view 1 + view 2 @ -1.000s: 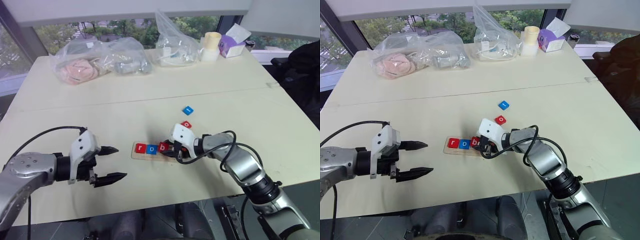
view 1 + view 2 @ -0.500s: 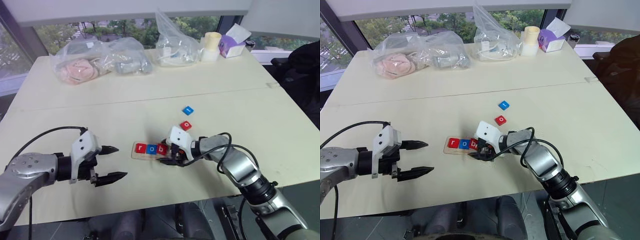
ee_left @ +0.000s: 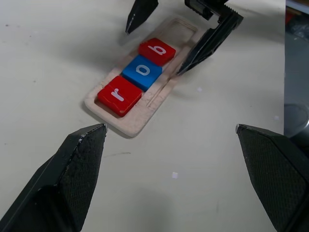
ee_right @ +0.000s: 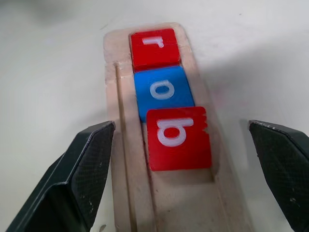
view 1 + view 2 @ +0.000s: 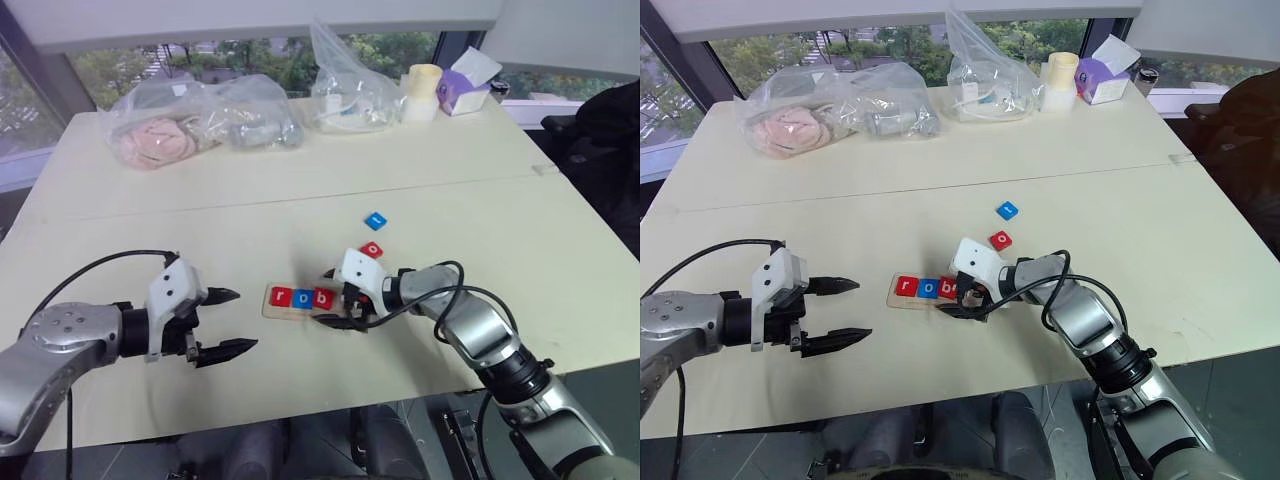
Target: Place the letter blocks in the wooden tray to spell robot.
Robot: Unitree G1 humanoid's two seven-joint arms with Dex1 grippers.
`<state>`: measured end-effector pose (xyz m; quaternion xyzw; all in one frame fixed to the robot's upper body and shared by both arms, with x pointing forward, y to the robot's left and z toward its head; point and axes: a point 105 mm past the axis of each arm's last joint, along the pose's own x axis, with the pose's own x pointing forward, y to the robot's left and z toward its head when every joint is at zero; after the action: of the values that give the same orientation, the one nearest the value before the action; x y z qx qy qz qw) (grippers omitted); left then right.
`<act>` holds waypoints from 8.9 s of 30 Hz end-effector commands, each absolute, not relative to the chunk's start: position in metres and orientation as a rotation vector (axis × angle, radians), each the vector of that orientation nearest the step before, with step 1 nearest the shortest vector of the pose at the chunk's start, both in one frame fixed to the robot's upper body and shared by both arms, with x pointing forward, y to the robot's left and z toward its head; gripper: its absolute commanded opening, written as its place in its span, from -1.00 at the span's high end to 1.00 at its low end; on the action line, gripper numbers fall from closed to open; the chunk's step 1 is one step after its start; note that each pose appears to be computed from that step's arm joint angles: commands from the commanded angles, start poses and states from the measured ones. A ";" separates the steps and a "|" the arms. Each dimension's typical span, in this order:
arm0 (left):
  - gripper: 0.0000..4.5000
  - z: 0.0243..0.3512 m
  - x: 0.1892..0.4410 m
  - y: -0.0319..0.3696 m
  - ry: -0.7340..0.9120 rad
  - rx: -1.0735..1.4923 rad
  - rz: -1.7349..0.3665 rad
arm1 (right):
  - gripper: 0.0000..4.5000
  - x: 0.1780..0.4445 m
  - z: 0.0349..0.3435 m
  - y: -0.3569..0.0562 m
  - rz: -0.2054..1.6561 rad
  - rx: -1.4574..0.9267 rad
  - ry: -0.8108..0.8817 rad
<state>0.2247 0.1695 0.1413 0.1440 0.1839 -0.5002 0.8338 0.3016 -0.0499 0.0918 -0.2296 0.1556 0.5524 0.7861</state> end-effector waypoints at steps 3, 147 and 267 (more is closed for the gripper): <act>-1.00 0.144 0.225 0.168 0.365 0.324 -1.065 | -0.39 0.305 0.098 -0.047 1.210 -0.498 0.290; -1.00 0.160 0.248 0.125 0.144 0.312 -1.297 | -0.98 0.308 0.140 -0.182 0.389 -0.213 0.133; -1.00 0.154 0.228 0.137 0.256 0.423 -1.175 | -0.83 0.312 0.124 -0.062 1.070 -0.679 -0.017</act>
<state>0.2272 0.1383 0.1470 0.1892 0.1369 -0.5497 0.8020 0.3156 -0.0665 0.1044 -0.3290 0.0309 0.4937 0.8044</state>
